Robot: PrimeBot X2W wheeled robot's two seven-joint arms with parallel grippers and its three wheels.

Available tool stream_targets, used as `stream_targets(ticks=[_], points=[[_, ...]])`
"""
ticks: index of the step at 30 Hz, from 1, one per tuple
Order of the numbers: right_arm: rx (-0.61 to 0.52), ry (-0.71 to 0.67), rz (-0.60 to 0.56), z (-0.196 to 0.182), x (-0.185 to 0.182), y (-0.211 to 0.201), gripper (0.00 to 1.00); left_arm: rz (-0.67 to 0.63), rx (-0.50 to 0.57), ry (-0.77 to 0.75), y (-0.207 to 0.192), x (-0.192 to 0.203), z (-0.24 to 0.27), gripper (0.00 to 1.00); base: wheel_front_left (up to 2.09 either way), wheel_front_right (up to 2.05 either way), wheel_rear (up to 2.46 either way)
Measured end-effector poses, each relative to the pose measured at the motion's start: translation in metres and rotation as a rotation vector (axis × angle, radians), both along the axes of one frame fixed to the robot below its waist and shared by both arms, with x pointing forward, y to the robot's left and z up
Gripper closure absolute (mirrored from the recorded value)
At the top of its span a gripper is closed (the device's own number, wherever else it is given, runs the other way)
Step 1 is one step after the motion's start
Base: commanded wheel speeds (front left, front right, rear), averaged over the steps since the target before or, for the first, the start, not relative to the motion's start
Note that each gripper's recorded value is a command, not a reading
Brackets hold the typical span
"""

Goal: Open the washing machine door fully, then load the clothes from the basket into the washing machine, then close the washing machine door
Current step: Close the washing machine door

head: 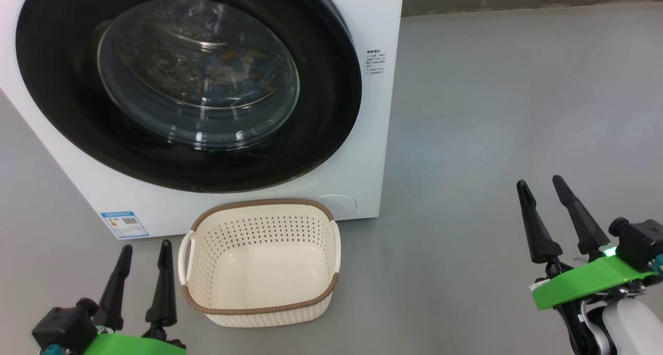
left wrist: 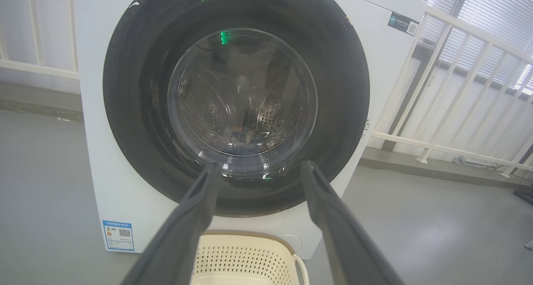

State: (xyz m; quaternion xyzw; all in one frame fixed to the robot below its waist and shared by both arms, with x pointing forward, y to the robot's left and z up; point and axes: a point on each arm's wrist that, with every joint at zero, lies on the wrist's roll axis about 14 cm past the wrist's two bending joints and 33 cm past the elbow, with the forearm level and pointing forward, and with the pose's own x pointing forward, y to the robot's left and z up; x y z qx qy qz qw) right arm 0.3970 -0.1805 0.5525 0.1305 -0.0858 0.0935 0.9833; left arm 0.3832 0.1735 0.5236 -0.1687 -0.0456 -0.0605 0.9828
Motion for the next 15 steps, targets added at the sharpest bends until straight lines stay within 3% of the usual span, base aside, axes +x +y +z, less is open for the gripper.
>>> stream_targets(ticks=[15], points=[[-0.02, 0.02, 0.001, -0.0083, 0.0008, 0.0029, 0.0, -0.007, 0.004, 0.002, -0.0016, -0.0025, -0.0008, 0.0, 0.0, 0.0, 0.0]])
